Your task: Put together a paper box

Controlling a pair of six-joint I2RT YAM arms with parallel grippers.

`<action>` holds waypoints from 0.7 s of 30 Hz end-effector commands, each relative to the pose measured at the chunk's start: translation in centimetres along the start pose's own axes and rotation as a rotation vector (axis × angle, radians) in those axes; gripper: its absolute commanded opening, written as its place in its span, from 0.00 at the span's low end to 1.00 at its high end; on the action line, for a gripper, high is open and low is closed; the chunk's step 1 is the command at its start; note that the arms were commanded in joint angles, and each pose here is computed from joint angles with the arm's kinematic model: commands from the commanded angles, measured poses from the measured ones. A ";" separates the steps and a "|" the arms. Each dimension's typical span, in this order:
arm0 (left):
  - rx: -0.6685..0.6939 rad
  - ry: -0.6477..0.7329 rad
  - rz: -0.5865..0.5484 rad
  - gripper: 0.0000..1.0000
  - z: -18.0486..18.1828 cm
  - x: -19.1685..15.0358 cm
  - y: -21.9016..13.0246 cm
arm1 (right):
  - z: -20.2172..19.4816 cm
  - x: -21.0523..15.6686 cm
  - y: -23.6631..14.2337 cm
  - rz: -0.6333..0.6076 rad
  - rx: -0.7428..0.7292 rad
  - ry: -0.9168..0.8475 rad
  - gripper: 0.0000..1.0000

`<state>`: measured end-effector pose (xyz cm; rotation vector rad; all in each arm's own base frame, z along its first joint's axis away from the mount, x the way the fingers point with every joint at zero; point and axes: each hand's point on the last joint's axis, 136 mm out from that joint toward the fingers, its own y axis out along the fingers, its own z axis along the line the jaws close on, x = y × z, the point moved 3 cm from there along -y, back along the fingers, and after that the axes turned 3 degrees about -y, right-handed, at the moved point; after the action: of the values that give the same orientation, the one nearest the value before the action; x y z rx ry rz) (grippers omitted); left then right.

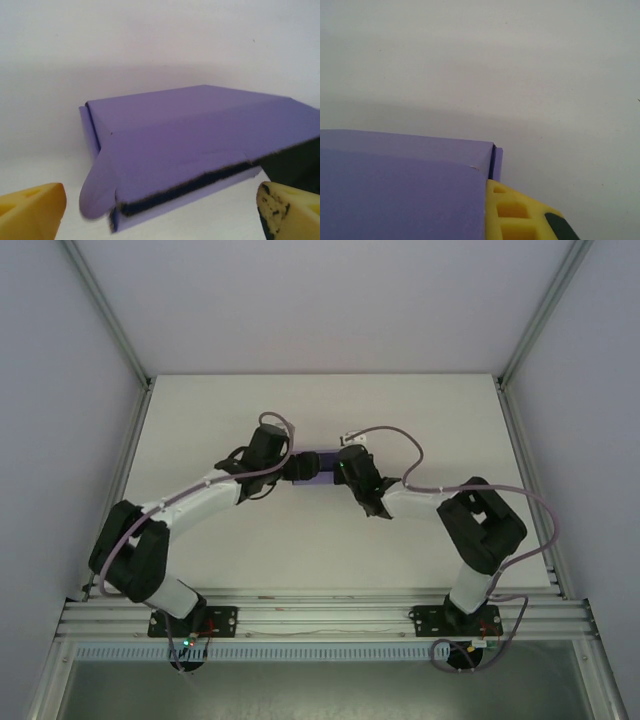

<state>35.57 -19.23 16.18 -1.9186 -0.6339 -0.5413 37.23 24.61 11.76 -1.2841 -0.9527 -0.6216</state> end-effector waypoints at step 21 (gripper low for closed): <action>0.066 -0.339 0.186 0.77 5.1 -0.1 5.8 | 2.0 -6.5 -1.4 0.111 0.083 -0.185 0.22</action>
<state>40.49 -15.98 10.35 -1.9359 -0.6600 -0.1123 33.73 25.75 8.37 -1.3013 -1.0513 -0.4578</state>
